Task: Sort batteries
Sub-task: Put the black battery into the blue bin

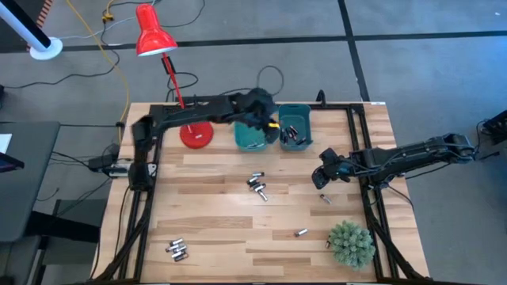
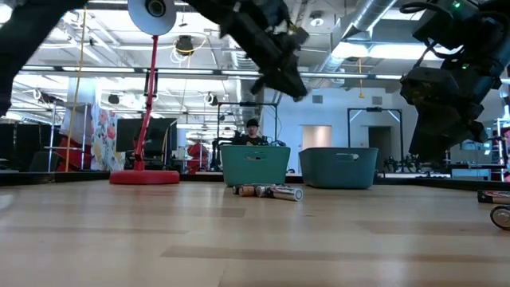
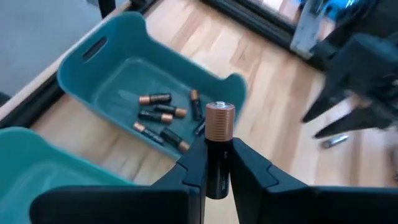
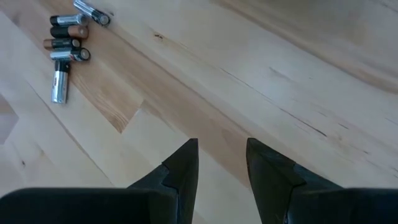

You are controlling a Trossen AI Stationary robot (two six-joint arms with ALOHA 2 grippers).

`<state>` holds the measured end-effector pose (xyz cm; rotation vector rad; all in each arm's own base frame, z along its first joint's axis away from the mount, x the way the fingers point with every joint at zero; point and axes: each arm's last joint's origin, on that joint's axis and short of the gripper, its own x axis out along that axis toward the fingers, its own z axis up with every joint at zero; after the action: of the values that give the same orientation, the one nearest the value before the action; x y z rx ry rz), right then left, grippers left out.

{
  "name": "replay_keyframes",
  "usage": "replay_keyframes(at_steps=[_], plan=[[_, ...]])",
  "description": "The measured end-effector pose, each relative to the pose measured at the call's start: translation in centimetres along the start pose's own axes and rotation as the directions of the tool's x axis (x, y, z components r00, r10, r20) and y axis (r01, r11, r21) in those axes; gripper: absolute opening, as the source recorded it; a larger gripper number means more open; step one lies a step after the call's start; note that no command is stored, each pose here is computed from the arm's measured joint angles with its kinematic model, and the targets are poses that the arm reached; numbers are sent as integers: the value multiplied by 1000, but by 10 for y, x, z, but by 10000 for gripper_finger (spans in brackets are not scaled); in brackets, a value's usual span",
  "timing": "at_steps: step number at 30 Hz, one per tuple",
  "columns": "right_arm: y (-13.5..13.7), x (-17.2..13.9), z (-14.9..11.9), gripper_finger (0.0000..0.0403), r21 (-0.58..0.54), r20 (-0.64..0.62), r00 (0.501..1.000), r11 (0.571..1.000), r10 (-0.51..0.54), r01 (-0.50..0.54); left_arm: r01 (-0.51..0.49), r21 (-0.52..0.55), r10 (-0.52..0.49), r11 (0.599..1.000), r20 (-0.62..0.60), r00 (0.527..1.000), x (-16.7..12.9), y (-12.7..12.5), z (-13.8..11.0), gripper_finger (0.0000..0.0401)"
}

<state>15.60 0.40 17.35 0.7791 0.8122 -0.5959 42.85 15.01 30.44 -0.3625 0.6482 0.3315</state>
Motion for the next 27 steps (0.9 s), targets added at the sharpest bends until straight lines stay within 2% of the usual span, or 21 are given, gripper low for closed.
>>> replay_keyframes(at_steps=[6, 14, 20, 27], plan=[[0, 0, 0, 150, 39, -3, 1000, 999, -3, 3, 41, 54, -37, 998, -59, 998, 45, 3, 18, 37], [-1, 0, -1, 150, 61, -5, 1000, 998, -6, 6, 49, 59, -37, 997, -187, 982, 91, 6, 6, 38], [-1, 0, -1, 150, 69, -6, 1000, 998, -7, 8, 42, 58, -26, 997, -255, 967, 99, 10, -9, 46], [-1, 0, 0, 150, 71, -4, 1000, 997, -8, 9, 13, 78, 5, 997, -229, 973, 100, 11, -7, 49]])
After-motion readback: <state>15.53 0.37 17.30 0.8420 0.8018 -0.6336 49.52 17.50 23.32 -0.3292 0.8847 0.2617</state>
